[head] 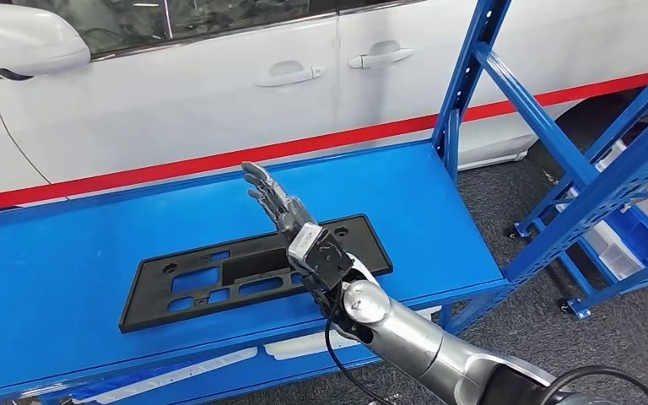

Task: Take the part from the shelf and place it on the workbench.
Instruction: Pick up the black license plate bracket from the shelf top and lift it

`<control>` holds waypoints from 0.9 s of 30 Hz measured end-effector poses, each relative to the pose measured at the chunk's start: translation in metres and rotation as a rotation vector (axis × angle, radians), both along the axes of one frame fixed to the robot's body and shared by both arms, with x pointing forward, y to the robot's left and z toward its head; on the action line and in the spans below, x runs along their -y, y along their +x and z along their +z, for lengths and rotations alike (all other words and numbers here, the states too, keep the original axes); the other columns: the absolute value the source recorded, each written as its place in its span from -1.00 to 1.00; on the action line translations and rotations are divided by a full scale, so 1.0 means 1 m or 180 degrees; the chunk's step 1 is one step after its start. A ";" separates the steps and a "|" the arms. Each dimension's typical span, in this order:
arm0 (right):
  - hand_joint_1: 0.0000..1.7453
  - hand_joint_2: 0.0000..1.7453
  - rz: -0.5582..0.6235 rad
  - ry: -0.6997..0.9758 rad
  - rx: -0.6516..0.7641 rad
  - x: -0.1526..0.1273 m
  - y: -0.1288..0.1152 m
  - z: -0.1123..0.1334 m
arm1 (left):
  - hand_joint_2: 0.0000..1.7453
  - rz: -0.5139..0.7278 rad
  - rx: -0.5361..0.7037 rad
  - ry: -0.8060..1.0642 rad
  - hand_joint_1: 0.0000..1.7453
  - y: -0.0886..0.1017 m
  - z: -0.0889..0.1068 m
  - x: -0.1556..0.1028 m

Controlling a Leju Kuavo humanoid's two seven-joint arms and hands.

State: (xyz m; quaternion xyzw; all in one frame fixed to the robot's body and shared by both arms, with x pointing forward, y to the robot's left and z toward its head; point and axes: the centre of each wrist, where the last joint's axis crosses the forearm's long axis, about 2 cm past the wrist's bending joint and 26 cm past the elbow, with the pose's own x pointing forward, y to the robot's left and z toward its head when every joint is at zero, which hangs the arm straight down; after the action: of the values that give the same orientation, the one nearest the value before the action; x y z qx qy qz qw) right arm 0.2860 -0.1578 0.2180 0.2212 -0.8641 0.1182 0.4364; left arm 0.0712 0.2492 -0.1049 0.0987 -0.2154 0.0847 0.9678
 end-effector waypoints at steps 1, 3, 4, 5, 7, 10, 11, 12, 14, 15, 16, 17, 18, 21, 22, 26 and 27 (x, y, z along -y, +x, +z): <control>-1.00 1.00 0.0002 -0.0068 0.0021 -0.003 0.000 0.001 | -1.00 -0.0008 0.0004 0.0004 -1.00 0.000 0.000 0.000; -1.00 1.00 0.0012 -0.0201 0.0053 -0.011 -0.001 0.002 | -1.00 -0.0037 0.0018 0.0015 -1.00 0.002 0.000 0.000; -1.00 1.00 0.0023 -0.0254 0.0060 -0.015 -0.002 0.002 | -1.00 -0.0053 0.0025 0.0019 -1.00 0.003 0.001 0.000; -1.00 1.00 0.0037 -0.0300 0.0067 -0.018 -0.003 0.001 | -1.00 -0.0066 0.0030 0.0022 -1.00 0.004 0.001 0.000; -1.00 1.00 0.0056 -0.0388 0.0100 -0.024 -0.004 0.002 | -1.00 -0.0085 0.0032 0.0024 -1.00 0.004 0.001 0.000; -1.00 1.00 0.0053 -0.0637 0.0203 -0.034 -0.002 0.003 | -1.00 -0.0127 0.0039 0.0031 -1.00 0.005 0.001 0.001; -1.00 1.00 0.0049 -0.0736 0.0232 -0.039 -0.002 0.003 | -1.00 -0.0137 0.0044 0.0032 -1.00 0.007 0.001 0.001; -1.00 1.00 0.0043 -0.0835 0.0265 -0.044 -0.002 0.002 | -1.00 -0.0143 0.0053 0.0030 -1.00 0.009 0.002 0.002; -1.00 1.00 0.0012 -0.1027 0.0365 -0.056 -0.002 0.003 | -1.00 -0.0147 0.0065 0.0014 -1.00 0.013 0.003 0.004; -1.00 1.00 -0.0010 -0.1122 0.0435 -0.062 -0.002 0.004 | -1.00 -0.0144 0.0070 0.0003 -1.00 0.015 0.003 0.006; -1.00 1.00 -0.0024 -0.1199 0.0500 -0.070 -0.002 0.004 | -1.00 -0.0139 0.0074 -0.0005 -1.00 0.017 0.004 0.008; -1.00 1.00 -0.0021 -0.1261 0.0546 -0.077 -0.003 0.004 | -1.00 -0.0133 0.0078 -0.0010 -1.00 0.019 0.004 0.010; -1.00 1.00 -0.0006 -0.1307 0.0567 -0.083 -0.005 0.002 | -1.00 -0.0128 0.0083 -0.0012 -1.00 0.021 0.005 0.011; -1.00 1.00 0.0062 -0.1360 0.0559 -0.096 -0.009 -0.002 | -1.00 -0.0122 0.0092 -0.0015 -1.00 0.023 0.006 0.013; -1.00 1.00 0.0080 -0.1368 0.0562 -0.099 -0.009 -0.002 | -1.00 -0.0120 0.0093 -0.0018 -1.00 0.023 0.006 0.013; -1.00 1.00 0.0100 -0.1470 0.0590 -0.109 -0.010 -0.006 | -1.00 -0.0098 0.0088 -0.0036 -1.00 0.023 0.006 0.016; -1.00 1.00 0.0079 -0.1512 0.0606 -0.110 -0.011 -0.009 | -1.00 -0.0081 0.0082 -0.0041 -1.00 0.023 0.006 0.017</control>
State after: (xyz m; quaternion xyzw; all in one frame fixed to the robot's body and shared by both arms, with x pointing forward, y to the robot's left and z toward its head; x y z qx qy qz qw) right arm 0.2751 -0.0477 0.2090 0.1109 -0.8465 0.3435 0.3913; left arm 0.0937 0.2326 -0.0989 0.0886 -0.2286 0.0750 0.9666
